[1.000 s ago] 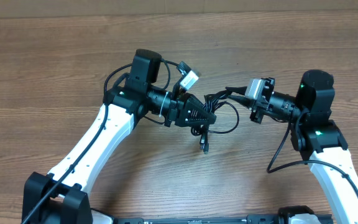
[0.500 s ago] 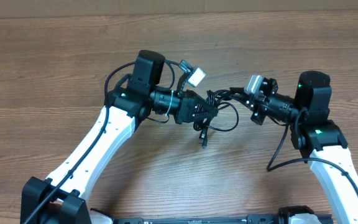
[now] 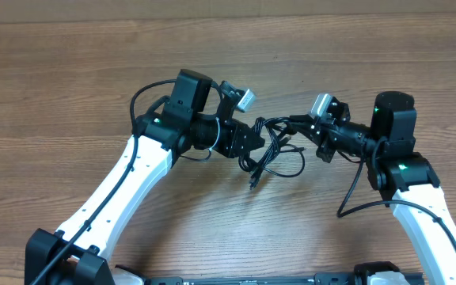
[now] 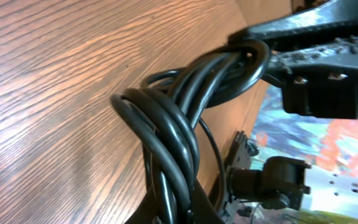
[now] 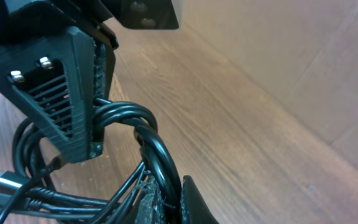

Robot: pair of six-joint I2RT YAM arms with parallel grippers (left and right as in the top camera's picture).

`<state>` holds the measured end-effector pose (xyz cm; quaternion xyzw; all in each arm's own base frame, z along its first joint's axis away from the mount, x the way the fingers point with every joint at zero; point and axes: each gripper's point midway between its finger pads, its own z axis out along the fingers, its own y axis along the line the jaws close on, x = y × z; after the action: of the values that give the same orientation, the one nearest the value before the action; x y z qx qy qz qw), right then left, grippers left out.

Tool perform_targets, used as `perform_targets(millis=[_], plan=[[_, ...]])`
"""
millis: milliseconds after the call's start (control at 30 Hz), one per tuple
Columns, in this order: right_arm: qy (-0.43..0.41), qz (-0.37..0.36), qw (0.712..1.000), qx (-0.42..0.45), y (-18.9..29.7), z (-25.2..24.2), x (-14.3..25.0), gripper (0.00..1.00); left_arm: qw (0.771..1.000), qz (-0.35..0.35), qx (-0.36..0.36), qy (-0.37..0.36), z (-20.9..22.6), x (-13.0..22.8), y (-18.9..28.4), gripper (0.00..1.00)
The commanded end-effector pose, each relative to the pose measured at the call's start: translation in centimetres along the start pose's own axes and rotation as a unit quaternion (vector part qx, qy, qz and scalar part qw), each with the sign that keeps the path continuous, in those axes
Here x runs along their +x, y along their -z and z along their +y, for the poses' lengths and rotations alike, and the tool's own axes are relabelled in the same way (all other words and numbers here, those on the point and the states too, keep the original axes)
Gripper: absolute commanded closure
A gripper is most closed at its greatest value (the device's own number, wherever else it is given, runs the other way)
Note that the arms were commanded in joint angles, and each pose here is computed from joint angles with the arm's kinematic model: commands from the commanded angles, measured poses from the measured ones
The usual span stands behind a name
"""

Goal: Untangle cables

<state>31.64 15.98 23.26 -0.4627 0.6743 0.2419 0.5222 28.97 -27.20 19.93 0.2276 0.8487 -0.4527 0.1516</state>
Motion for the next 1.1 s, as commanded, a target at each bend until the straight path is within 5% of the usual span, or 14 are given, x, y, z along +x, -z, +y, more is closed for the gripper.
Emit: perform_targets(millis=[0,600,900,1067], plan=[[0.003,-0.016,1.000,0.007,0.7,-0.4,-1.6,0.96,0.994,-0.014,-0.102,0.033,4.0,-0.1,0.6,0.96],[0.003,-0.015,1.000,0.007,0.7,-0.4,-1.6,0.96,0.987,0.056,-0.146,0.035,5.5,3.6,1.2,0.96],[-0.007,-0.008,1.000,0.002,0.7,-0.1,-1.2,0.95,0.994,0.058,-0.095,0.022,3.8,3.5,0.8,0.96],[-0.028,0.006,1.000,-0.007,0.7,0.4,-0.3,0.24,0.998,0.063,-0.011,-0.025,1.0,3.7,0.5,0.96]])
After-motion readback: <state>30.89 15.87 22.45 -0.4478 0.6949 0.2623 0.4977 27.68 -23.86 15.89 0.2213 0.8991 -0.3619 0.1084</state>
